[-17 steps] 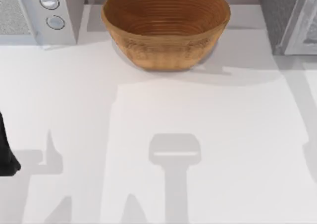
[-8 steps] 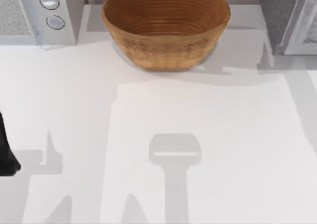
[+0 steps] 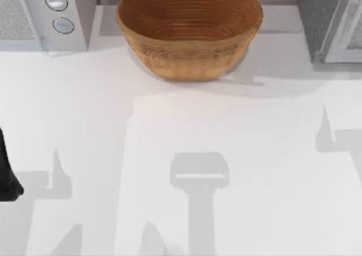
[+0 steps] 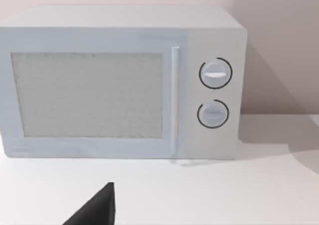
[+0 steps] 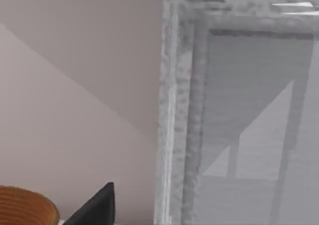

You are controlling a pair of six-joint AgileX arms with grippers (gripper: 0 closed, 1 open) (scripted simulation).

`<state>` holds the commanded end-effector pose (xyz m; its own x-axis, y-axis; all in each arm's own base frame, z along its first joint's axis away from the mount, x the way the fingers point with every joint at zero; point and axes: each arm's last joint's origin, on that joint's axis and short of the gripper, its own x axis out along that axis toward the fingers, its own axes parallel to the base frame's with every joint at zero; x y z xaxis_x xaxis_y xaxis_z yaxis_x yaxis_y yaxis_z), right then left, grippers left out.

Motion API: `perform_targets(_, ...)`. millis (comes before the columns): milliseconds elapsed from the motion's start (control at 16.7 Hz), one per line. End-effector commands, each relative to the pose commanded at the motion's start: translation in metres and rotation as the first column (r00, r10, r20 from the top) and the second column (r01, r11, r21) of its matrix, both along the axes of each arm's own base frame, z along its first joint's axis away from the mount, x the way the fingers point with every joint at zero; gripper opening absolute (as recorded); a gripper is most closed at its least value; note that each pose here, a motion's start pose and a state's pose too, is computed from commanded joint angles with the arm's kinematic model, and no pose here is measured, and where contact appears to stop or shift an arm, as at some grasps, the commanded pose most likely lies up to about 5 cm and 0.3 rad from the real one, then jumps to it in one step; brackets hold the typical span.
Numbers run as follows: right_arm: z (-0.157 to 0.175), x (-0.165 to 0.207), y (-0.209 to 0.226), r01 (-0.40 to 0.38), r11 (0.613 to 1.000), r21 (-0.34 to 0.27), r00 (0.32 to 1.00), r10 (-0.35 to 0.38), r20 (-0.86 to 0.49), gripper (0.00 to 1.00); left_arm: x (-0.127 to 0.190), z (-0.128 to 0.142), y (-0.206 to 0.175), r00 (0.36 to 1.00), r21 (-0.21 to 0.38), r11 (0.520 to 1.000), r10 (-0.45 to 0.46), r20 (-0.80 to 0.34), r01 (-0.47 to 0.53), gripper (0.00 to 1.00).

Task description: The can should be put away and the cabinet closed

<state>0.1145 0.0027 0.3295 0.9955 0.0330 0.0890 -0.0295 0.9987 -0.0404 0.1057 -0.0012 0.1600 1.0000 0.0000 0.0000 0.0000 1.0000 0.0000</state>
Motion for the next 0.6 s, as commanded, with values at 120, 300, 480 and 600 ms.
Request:
perform_targets(120,-0.048,-0.006,-0.002,0.009,1.000,0.008,1.000,-0.009,-0.028,1.00,0.000,0.000,0.000,1.000,0.000,1.000,0.000,0.000,0.000,1.00)
perform_targets(300,-0.108,-0.010,-0.003,0.021,1.000,0.021,0.998,-0.020,-0.058,1.00,0.000,0.000,0.000,1.000,0.000,1.000,0.000,0.000,0.000,1.00)
perform_targets(480,-0.149,-0.010,-0.004,0.029,0.999,0.031,0.997,-0.026,-0.077,1.00,0.000,0.000,0.000,1.000,0.000,1.000,0.000,0.000,0.000,1.00)
perform_targets(600,-0.165,-0.009,-0.004,0.032,0.999,0.036,0.996,-0.029,-0.087,1.00,0.000,0.000,0.000,1.000,0.000,1.000,0.000,0.000,0.000,1.00)
